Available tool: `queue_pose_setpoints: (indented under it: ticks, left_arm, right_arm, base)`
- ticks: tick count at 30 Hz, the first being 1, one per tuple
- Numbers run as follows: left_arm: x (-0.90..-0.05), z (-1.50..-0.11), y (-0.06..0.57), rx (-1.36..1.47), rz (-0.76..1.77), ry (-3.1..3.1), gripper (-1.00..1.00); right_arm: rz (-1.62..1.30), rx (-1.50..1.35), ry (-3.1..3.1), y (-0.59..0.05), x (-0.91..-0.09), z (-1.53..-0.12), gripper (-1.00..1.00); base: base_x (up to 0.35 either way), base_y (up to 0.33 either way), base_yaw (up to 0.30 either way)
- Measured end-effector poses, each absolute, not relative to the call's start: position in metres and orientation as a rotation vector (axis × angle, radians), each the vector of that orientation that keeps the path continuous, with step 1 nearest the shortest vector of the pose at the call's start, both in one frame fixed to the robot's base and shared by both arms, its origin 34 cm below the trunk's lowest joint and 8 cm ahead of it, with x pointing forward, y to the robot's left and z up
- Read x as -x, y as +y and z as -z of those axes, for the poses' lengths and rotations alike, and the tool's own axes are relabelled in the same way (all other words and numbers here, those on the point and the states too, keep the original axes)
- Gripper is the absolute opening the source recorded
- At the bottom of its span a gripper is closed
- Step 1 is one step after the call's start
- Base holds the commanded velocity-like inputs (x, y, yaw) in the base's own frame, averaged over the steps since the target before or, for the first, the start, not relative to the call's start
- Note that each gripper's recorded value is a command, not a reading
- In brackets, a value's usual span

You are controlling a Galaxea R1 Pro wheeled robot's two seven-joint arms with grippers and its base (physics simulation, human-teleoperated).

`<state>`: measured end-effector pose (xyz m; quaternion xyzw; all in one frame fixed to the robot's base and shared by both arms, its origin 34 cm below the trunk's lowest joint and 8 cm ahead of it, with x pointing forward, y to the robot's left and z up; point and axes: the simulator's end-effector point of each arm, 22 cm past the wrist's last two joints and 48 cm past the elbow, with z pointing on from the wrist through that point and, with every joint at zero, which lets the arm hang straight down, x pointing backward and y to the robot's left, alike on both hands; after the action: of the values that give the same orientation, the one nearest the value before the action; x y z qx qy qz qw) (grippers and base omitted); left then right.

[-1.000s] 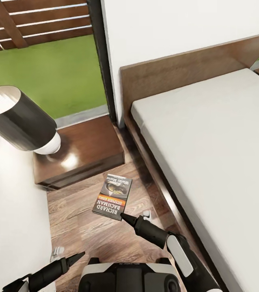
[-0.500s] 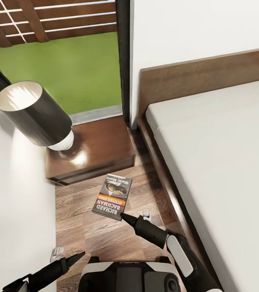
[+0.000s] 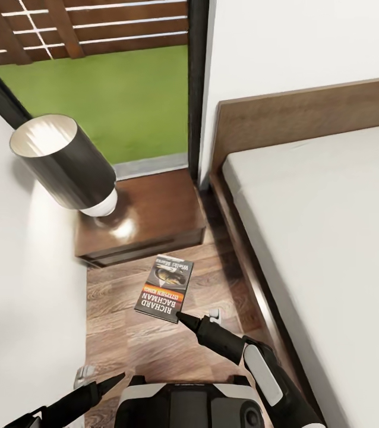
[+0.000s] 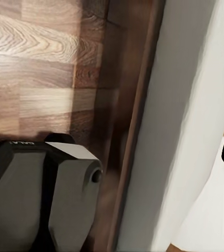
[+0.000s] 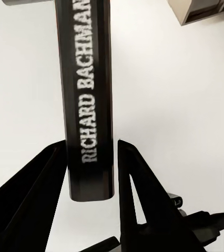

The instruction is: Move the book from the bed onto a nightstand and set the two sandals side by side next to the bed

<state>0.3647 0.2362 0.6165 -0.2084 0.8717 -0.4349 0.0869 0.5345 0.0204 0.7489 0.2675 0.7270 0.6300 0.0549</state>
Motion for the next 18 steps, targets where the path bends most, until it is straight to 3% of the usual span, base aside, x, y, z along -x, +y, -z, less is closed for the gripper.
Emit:
queue_pose_setpoints:
  ticks: [11, 18]
  left_arm:
    - [-0.3642, -0.6165, 0.2361, 0.622, 1.296, 2.598, 1.00]
    - [-0.3644, -0.6163, 0.2362, 0.621, 1.296, 2.598, 1.00]
  right_arm:
    - [-1.911, -0.812, 2.208, 0.0199, -0.5341, -0.7486, -1.00]
    - [-1.912, -0.813, 2.208, 0.0197, -0.5343, -0.7484, -1.00]
  base:
    - [0.254, 0.000, 0.034]
    - [0.088, 0.000, 0.000]
